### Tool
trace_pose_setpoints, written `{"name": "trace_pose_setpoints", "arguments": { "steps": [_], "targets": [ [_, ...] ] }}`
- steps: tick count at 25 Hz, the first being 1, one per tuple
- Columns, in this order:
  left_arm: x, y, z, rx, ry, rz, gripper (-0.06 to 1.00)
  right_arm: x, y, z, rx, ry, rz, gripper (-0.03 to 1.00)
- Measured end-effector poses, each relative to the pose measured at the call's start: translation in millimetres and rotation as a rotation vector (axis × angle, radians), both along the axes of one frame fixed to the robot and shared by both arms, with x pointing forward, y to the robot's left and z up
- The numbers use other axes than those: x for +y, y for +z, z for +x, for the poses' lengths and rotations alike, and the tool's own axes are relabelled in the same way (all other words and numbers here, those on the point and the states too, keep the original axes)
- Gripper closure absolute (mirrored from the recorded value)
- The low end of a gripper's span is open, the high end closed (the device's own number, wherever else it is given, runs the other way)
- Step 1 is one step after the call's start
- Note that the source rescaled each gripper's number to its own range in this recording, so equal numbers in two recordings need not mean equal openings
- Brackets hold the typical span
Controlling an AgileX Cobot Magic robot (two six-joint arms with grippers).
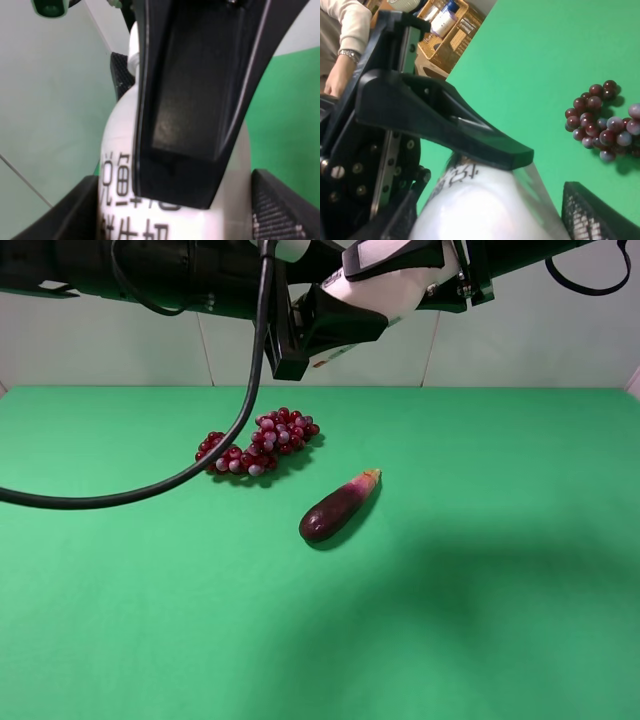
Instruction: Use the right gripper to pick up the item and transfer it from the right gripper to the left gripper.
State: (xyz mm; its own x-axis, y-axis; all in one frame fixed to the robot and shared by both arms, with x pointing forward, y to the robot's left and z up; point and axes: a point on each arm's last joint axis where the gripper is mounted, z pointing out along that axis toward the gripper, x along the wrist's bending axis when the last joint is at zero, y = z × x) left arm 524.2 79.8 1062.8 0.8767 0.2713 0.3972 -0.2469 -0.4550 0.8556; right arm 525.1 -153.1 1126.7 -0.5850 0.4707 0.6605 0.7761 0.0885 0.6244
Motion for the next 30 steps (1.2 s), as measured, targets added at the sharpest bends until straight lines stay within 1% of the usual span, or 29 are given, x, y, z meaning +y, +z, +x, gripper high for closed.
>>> {"name": "trace_pose_setpoints", "arguments": {
  "steps": [1, 2, 3, 5, 6, 8, 10, 12, 14, 18, 22, 30],
  "targets": [
    [0, 0, 0, 0.0, 0.0, 0.0, 0.8, 0, 0, 0, 0.003, -0.001, 0.001, 0.95],
    [0, 0, 0, -0.002, -0.001, 0.002, 0.8, 0, 0, 0, 0.008, -0.005, 0.004, 0.88],
    [0, -1, 0, -0.007, -0.001, 0.011, 0.8, 0, 1, 0, 0.02, -0.013, 0.016, 0.76],
    [1, -4, 2, -0.014, 0.001, 0.033, 0.8, 0, 3, 0, 0.024, -0.024, 0.034, 0.41],
    [1, -5, 2, -0.016, 0.004, 0.041, 0.8, 0, 4, -1, 0.025, -0.025, 0.039, 0.29],
    [1, -5, 3, -0.018, 0.008, 0.046, 0.8, 0, 5, -1, 0.026, -0.027, 0.045, 0.17],
    [1, -6, 3, -0.019, 0.01, 0.048, 0.8, 0, 6, -1, 0.027, -0.028, 0.046, 0.13],
    [1, -6, 3, -0.019, 0.01, 0.049, 0.8, 0, 6, -1, 0.027, -0.028, 0.046, 0.13],
    [1, -6, 3, -0.019, 0.01, 0.049, 0.8, 0, 6, -1, 0.025, -0.028, 0.042, 0.1],
    [1, -6, 3, -0.019, 0.01, 0.049, 0.8, -6, 4, 2, 0.021, -0.052, 0.025, 0.09],
    [1, -6, 3, -0.02, 0.012, 0.051, 0.8, -26, 6, 10, 0.017, -0.12, 0.025, 0.09],
    [3, -7, 4, -0.035, 0.023, 0.076, 0.8, -83, 24, 13, -0.046, -0.314, 0.032, 0.09]
  ]
}}
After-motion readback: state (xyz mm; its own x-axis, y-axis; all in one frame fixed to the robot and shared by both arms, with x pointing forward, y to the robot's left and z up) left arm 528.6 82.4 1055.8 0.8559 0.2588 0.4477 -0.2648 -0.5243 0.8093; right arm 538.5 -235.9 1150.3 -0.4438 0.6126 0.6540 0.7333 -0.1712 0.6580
